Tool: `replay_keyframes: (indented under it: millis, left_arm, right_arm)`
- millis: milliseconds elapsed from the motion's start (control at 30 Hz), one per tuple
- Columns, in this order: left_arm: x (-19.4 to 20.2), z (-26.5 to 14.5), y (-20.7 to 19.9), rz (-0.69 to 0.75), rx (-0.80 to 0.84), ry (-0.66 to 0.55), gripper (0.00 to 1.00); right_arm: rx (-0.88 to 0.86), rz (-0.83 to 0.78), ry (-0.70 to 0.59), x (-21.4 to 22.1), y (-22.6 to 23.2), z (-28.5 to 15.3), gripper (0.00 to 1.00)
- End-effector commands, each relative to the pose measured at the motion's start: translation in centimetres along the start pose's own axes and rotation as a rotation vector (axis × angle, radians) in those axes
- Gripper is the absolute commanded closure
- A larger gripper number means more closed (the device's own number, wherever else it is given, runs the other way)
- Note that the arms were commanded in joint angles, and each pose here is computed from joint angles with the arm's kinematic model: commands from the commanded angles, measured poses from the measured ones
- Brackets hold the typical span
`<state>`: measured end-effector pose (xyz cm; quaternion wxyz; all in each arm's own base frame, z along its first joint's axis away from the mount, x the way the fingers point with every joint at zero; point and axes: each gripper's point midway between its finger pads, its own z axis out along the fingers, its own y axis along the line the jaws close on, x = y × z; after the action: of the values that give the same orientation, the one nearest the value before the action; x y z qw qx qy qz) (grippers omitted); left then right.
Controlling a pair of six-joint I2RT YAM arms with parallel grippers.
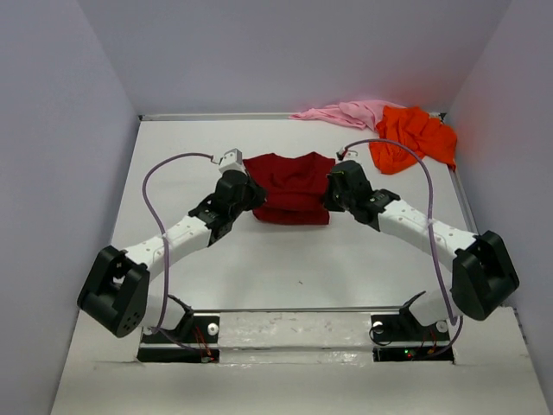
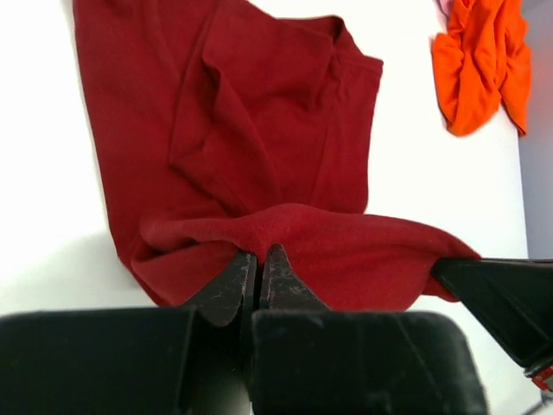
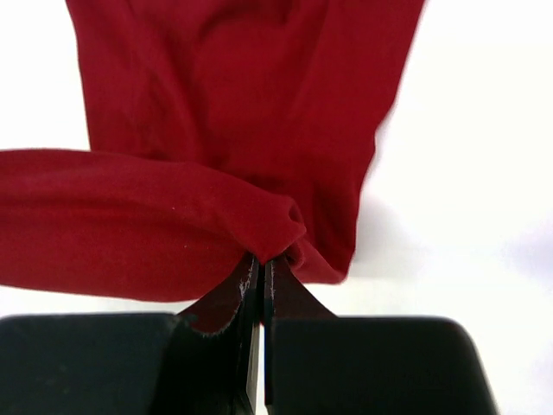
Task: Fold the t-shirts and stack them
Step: Fold the 2/3-rectangle-folded T-shirt at the center of the board.
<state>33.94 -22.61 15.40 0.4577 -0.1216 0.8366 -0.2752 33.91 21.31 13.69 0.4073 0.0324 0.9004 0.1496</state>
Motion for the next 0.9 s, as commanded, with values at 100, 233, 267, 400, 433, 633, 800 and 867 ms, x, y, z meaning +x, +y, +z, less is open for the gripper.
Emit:
replay_keyframes:
  millis: [100,233,267,400,433,633,800,867]
  left_arm:
    - [-6.1,2.9,-1.4,0.068,0.022,-0.122,1.00]
    - [-7.0,5.3,-1.0,0.067,0.022,-0.102,1.00]
    - [-7.8,5.7,-1.5,0.064,0.035,-0.115,1.00]
    - [-9.0,7.7,-1.2,0.062,0.037,-0.102,1.00]
    - [-9.2,8.1,-1.3,0.066,0.039,-0.101,1.00]
    - [-10.6,11.3,0.2,0.066,0.005,-0.106,1.00]
    - [-10.3,14.4,2.1,0.051,-0.001,-0.086,1.00]
    - [-10.0,15.6,2.9,0.051,-0.014,-0.080,1.00]
  right_arm:
    - [0.065,-0.040,-0.236,-9.1,1.3,1.2,1.00]
    - [0.081,-0.057,-0.258,-11.2,1.7,3.2,1.00]
    - [0.092,-0.055,-0.264,-11.8,1.5,3.6,1.00]
    - [0.094,-0.061,-0.273,-13.2,1.7,5.8,1.00]
    - [0.094,-0.060,-0.270,-13.2,1.8,6.3,1.00]
    - [0.095,-0.062,-0.228,-12.3,1.5,10.8,1.00]
    - [0.100,-0.074,-0.189,-11.4,1.0,15.1,1.00]
    - [0.099,-0.074,-0.183,-11.3,1.1,16.1,1.00]
